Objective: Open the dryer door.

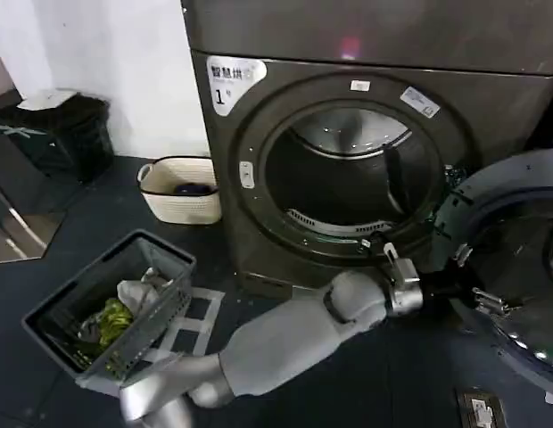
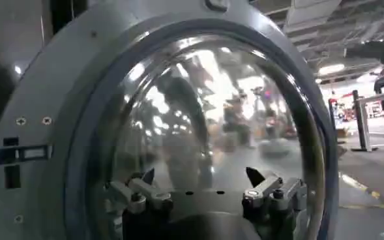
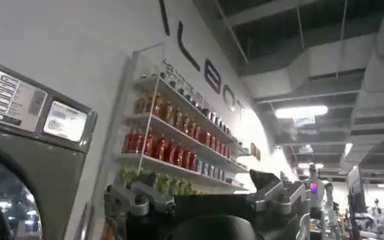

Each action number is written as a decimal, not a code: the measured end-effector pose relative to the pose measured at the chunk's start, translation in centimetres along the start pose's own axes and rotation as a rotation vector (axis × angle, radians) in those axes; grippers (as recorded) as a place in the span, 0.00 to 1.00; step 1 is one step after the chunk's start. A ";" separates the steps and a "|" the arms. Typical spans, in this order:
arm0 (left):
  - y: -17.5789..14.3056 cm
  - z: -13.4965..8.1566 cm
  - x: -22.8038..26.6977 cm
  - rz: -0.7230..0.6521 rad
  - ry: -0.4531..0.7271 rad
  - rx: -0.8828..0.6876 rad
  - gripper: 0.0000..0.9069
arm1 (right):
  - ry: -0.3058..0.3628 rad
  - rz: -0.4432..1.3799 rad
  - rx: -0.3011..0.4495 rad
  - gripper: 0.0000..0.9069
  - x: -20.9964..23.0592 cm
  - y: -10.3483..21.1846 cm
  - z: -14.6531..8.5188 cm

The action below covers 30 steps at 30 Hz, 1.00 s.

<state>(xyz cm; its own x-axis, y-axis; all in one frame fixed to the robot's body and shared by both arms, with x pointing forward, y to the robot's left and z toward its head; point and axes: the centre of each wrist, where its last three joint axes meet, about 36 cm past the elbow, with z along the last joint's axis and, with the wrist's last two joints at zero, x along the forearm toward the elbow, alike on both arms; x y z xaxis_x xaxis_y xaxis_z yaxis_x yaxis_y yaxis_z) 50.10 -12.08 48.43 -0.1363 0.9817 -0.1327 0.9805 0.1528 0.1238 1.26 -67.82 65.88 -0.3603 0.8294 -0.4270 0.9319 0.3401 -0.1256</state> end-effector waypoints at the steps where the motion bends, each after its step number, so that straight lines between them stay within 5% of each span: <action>1: 0.1 0.1 0.0 -0.005 0.004 -0.003 1.00 | -0.001 0.000 0.000 1.00 -0.1 0.0 0.0; 30: 0.9 1.5 0.4 -0.037 -0.044 -0.041 1.00 | -0.020 -0.013 -0.008 1.00 -1.2 0.1 0.1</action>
<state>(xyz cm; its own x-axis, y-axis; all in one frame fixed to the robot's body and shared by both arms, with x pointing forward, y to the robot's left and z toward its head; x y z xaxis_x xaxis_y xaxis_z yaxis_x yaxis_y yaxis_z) 51.14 -11.70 47.02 -0.1653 0.9696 -0.1806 0.9681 0.1945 0.1578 1.77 -68.83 66.30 -0.3713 0.8161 -0.4429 0.9269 0.3542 -0.1244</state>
